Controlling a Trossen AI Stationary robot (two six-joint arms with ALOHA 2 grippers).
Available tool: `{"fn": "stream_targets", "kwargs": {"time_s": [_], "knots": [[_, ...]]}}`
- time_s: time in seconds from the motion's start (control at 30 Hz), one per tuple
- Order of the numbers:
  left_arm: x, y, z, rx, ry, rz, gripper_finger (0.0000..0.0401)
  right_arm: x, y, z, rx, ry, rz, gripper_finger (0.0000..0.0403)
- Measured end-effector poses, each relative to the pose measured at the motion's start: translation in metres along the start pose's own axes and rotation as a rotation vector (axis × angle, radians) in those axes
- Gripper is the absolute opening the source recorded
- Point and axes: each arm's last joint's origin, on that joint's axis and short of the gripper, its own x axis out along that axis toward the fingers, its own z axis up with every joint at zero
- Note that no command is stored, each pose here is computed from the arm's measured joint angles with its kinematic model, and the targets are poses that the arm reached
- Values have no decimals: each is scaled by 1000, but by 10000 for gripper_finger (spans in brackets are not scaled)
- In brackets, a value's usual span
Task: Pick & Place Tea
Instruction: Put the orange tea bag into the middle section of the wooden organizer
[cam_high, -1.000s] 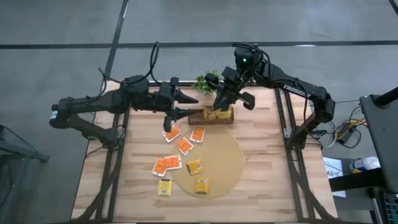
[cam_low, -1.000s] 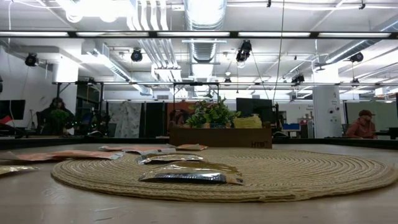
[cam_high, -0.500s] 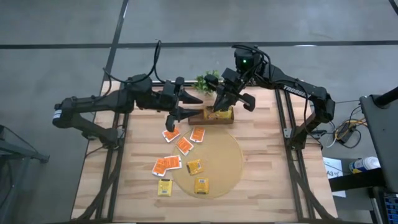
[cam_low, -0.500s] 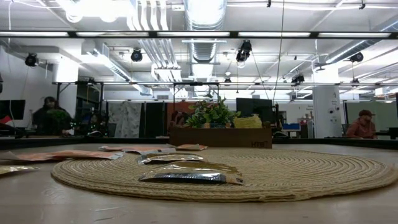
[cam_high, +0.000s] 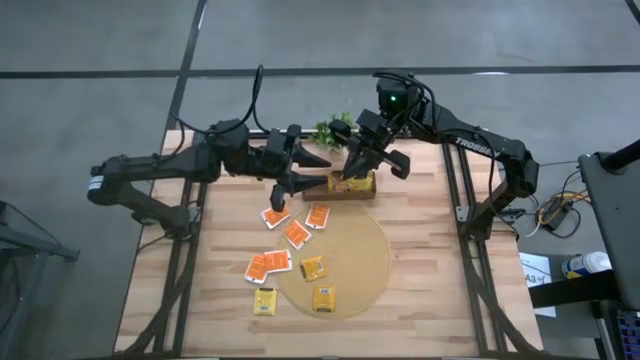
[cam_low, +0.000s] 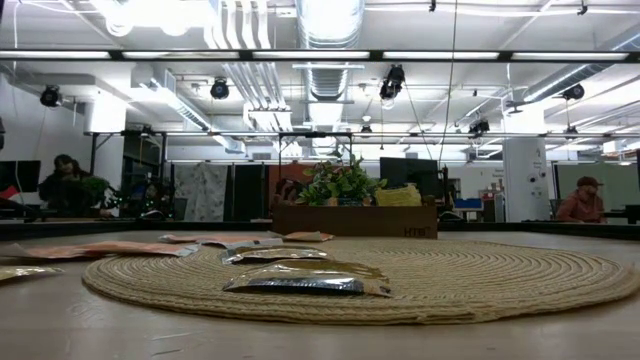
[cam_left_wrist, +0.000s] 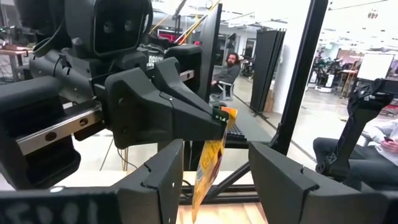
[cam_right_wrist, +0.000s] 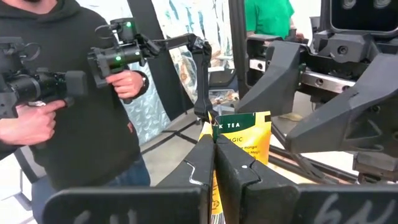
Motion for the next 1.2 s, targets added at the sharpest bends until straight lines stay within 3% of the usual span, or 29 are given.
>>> {"fn": "stream_targets", "kwargs": {"time_s": [0.3,0.8,1.07,1.2], "knots": [[3,1,-2,-18,4,-17,152,0,0,0,0,0,-4,8],[13,3,-7,-22,-12,-44,9,0,-1,0,2,0,-8,8],[12,2,-3,-20,-17,-53,1,0,-1,0,8,-1,-17,9],[9,1,1,-14,-12,-50,1,0,-1,2,73,-12,-28,9]]}}
